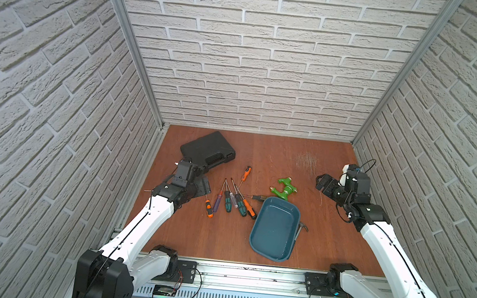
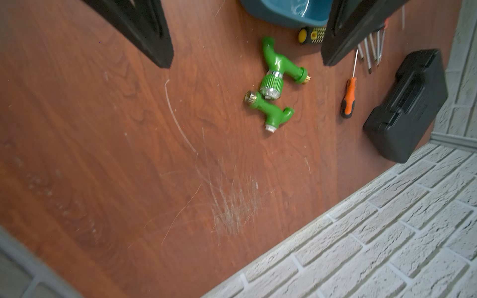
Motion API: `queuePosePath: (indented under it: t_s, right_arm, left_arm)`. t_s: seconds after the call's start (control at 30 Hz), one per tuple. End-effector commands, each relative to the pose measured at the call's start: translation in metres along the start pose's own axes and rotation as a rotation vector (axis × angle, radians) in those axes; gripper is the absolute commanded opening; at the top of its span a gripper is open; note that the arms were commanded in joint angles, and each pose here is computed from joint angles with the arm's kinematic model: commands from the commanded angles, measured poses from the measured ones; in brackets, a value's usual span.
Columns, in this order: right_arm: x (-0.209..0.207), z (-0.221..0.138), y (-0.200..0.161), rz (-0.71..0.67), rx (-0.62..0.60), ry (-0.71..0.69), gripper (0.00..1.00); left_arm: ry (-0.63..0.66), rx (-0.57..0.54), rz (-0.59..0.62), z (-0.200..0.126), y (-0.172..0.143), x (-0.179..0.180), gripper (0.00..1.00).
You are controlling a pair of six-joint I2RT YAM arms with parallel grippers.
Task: Put the screwdriver on the desktop into the storage box
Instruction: Pick up the screwdriver from the center of the board.
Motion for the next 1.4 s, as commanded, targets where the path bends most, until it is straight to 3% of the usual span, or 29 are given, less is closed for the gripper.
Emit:
queuePosePath:
  t_s: [0.0,0.2,0.43,0.57,0.67,1.03,1.37]
  right_arm:
    - [0.002,-0.001,-0.02,0.048,0.126,0.006,0.93]
    - [-0.002,0.002,-0.046,0.034,0.221,-0.052,0.93]
    - [-0.006,0.004,-0.053,0.036,0.23,-0.077,0.93]
    - [-0.006,0.004,-0.053,0.026,0.237,-0.081,0.94]
    - [-0.006,0.005,-0.054,0.027,0.239,-0.081,0.94]
    - [-0.005,0.008,-0.053,0.018,0.245,-0.076,0.94]
    - [-0.005,0.01,-0.053,0.027,0.246,-0.075,0.94]
  left_arm:
    - [0.044,0.136,-0.058,0.013,-0.018,0.002,0.85]
    - [0.068,0.252,-0.02,0.034,-0.038,-0.004,0.77]
    - [0.093,0.319,-0.012,0.061,-0.05,-0.005,0.65]
    - [0.112,0.32,0.0,0.071,-0.05,-0.005,0.46]
    - [0.114,0.314,-0.001,0.077,-0.05,-0.005,0.39]
    - [0.122,0.341,0.012,0.091,-0.048,-0.008,0.34]
    - [0.183,0.389,0.056,0.097,-0.055,-0.001,0.13]
Point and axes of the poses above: each gripper's point midway between its finger pads, its own z axis out along the fingers, its own x axis along the line the jaws close on, y = z × x, the point moved 10 cm from there along -z, back along the fingers, and after that the axes turned 5 degrees about -z, right-handed, at the moved point
